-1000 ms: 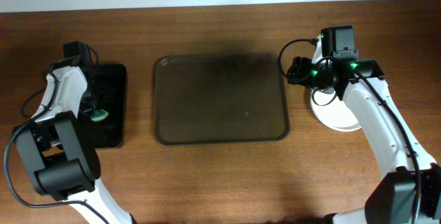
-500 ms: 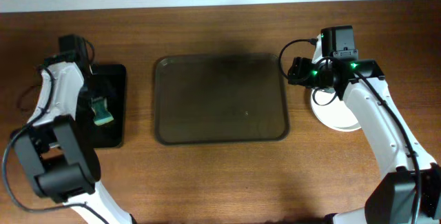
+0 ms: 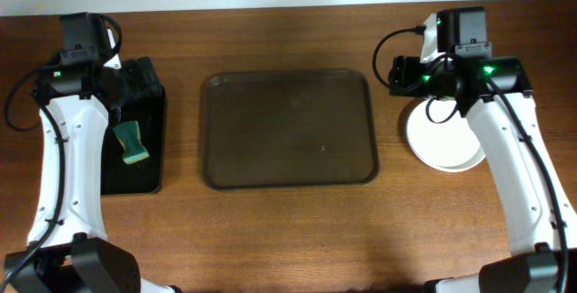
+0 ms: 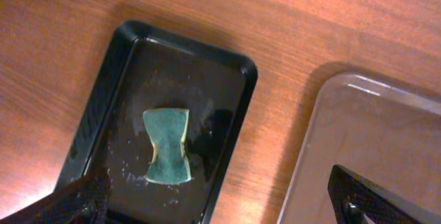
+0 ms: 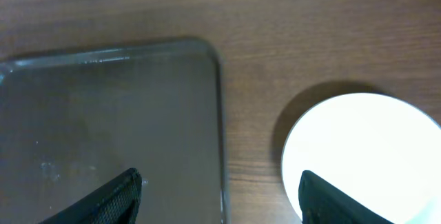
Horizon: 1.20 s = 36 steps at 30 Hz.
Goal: Clean dirty plates on tray and stack at the side
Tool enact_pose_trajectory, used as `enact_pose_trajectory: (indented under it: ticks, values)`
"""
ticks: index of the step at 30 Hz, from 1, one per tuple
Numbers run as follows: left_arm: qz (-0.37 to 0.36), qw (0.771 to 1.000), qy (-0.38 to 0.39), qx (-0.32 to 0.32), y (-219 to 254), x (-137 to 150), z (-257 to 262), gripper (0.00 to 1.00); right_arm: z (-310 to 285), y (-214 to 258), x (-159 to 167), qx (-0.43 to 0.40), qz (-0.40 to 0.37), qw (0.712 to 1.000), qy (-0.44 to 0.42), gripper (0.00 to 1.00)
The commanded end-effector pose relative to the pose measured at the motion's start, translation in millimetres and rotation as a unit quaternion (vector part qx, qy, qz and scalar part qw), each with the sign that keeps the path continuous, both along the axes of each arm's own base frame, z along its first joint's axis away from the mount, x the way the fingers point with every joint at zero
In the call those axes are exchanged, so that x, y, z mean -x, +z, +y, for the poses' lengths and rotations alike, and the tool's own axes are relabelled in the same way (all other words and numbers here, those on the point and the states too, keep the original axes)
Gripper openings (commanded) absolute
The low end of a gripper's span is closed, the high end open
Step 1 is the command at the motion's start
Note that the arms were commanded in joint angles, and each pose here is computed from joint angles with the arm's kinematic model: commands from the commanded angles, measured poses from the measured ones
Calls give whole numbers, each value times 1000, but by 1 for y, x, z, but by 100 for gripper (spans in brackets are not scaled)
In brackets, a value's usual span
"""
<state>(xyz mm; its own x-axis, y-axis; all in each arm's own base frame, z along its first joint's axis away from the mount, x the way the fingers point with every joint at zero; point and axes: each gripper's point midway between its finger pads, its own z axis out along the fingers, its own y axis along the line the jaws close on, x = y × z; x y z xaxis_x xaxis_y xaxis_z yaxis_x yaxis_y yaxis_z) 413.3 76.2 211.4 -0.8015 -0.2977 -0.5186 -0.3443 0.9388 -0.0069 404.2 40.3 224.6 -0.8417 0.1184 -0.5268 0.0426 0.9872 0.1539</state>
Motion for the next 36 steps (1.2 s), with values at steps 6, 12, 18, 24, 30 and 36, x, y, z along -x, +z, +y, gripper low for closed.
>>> enact_pose_trajectory:
  ticks: [6, 12, 18, 24, 30, 36]
  values:
    - [-6, 1000, -1, 5, 5, 0, -2, 99, -15, 60, 12, 36, -67, 997, -14, 76]
    - [-6, 1000, -1, 5, 5, 0, -2, 99, -16, 82, 23, 33, -97, 995, -16, 77]
    - [-6, 1000, -1, 5, 5, 0, -2, 99, -15, 108, 60, 26, -114, 993, -12, 98]
    - [-6, 1000, -1, 5, 5, 0, -2, 99, -17, 111, 71, 27, -113, 993, -12, 98]
    - [-6, 1000, -1, 5, 5, 0, -2, 99, -23, 112, 71, 43, -114, 992, -24, 98]
    - [-6, 1000, -1, 5, 5, 0, -2, 99, -20, 102, 65, 60, -110, 992, 9, 98]
